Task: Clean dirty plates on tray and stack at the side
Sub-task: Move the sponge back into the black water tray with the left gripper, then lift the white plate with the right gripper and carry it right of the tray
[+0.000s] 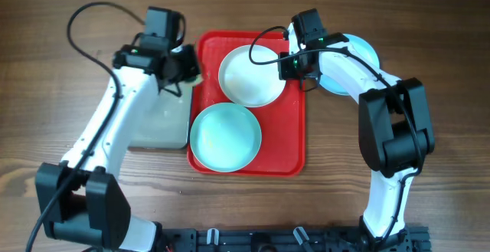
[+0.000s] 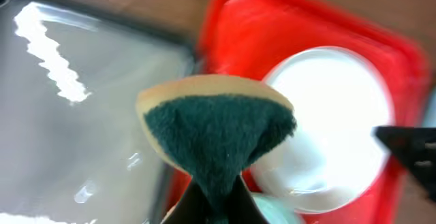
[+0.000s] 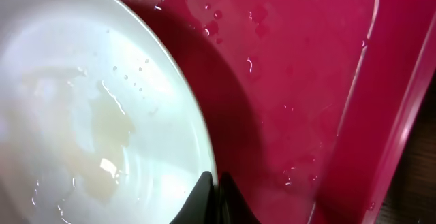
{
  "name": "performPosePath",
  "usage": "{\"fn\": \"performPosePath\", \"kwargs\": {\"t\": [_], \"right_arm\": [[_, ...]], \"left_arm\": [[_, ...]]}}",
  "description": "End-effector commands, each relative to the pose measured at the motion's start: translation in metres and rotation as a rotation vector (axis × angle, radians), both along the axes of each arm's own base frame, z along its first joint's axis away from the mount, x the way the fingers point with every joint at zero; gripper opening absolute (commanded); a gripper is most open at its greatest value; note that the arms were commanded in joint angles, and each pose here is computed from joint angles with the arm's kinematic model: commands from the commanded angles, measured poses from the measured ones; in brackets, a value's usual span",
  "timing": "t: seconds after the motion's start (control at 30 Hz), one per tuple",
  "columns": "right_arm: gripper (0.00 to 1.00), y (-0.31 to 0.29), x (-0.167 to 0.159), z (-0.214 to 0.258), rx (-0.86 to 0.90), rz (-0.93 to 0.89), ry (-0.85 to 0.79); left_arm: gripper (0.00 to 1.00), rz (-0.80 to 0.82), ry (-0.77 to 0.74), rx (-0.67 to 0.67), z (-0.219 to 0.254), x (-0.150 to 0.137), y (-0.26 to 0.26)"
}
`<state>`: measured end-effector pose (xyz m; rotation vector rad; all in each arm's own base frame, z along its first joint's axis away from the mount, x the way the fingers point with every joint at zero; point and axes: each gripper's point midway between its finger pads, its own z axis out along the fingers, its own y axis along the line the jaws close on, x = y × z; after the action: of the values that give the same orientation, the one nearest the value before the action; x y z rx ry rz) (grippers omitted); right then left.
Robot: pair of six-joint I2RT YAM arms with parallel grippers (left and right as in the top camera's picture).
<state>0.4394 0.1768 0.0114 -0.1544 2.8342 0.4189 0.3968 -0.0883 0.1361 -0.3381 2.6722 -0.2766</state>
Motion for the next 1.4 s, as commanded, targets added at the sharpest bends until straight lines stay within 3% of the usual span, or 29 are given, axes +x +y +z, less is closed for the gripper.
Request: {"fn": "performPosePath", "kwargs": {"t": [0.0,0.07,0.23,0.5,1.13,1.37], "right_arm": [[0.05,0.007,0.001,0.011,0.024,0.013,-0.020],[0.05,0.007,0.001,0.011,0.024,0.013,-0.020],[0.05,0.007,0.001,0.011,0.024,0.013,-0.020],[0.05,0.007,0.001,0.011,0.024,0.013,-0.020],[0.04,0.009,0.006,0.013,0.016,0.062,-0.060],[0.04,0.015,0.026,0.079,0.059,0.059,-0.202]], "left_arm": [[0.04,0.010,0.094,0.052,-0.015,-0.015,0.029],[0.04,0.010,0.105,0.063,-0.016,-0.017,0.034],[0.04,0.085,0.112,0.233,-0.031,-0.021,0.068],[0.05,0.093,0.102,0.246,-0.094,-0.039,0.073],[0.04,0.101,0.033,0.232,-0.089,-0.023,0.071],[0.04,0.121,-0.036,0.221,-0.064,-0.018,0.076]]}}
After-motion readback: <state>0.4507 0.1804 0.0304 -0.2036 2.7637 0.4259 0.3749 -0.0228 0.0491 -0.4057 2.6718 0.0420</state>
